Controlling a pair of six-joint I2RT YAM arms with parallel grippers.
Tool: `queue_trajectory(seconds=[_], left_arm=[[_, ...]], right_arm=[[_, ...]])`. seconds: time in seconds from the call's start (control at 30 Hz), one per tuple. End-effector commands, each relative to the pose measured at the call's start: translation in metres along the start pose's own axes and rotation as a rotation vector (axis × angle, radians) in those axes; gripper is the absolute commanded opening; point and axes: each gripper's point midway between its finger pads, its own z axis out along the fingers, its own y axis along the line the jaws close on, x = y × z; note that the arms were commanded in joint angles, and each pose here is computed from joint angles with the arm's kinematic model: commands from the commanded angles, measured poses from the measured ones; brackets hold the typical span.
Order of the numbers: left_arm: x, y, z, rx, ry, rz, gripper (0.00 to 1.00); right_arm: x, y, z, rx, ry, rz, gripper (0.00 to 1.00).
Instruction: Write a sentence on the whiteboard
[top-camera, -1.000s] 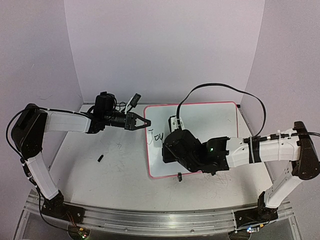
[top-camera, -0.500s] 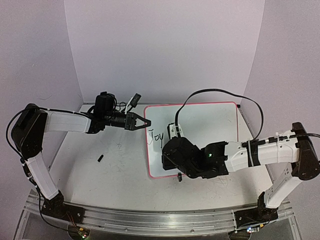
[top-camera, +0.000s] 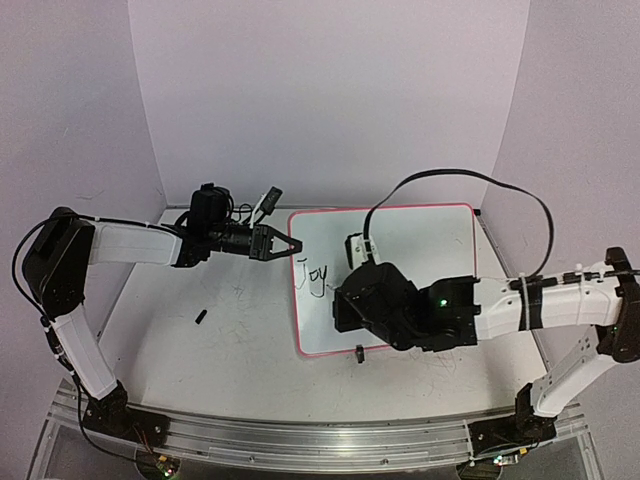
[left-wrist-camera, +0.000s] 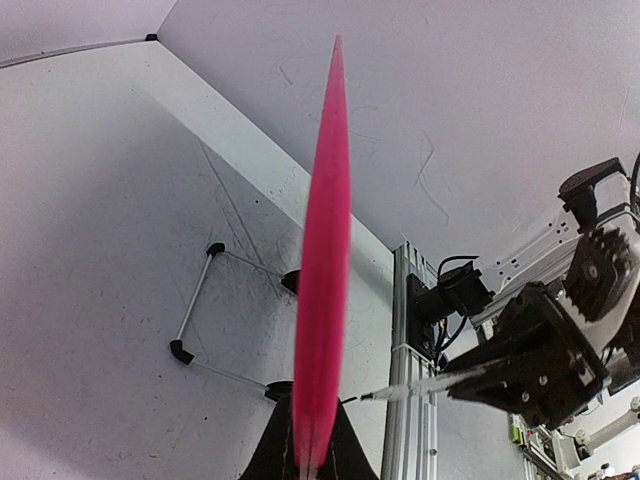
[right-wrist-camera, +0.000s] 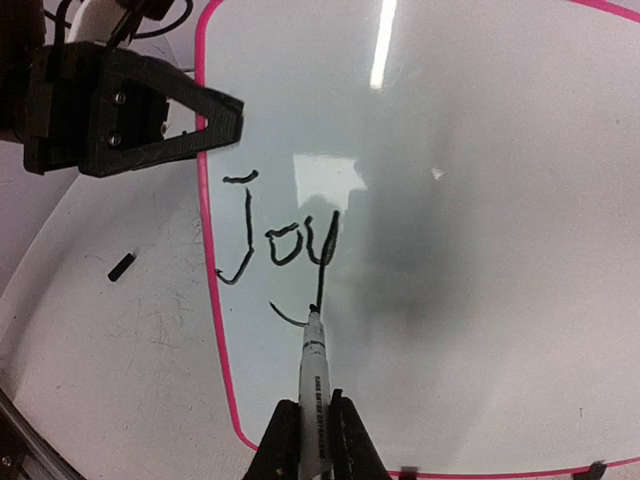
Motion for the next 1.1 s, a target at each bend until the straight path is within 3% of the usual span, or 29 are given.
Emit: queue_trajectory(seconds=[0.0, 0.4, 1.07], left_arm=[[0.001, 0.000, -0.003, -0.017, -0.001, -0.034, 0.00], [0.003, 0.002, -0.001, -0.013, 0.007, -0.043, 0.00], [0.001, 0.001, -0.001, -0.011, 0.005, -0.037, 0.00]], right_arm=[[-0.028, -0.033, -0.010, 0.041, -0.066, 0.088, 0.00], [-0.054, -0.026, 0.000, 0.027, -0.117, 0.063, 0.00], [-0.060, -0.024, 0.013, 0.048, -0.130, 0.042, 0.00]])
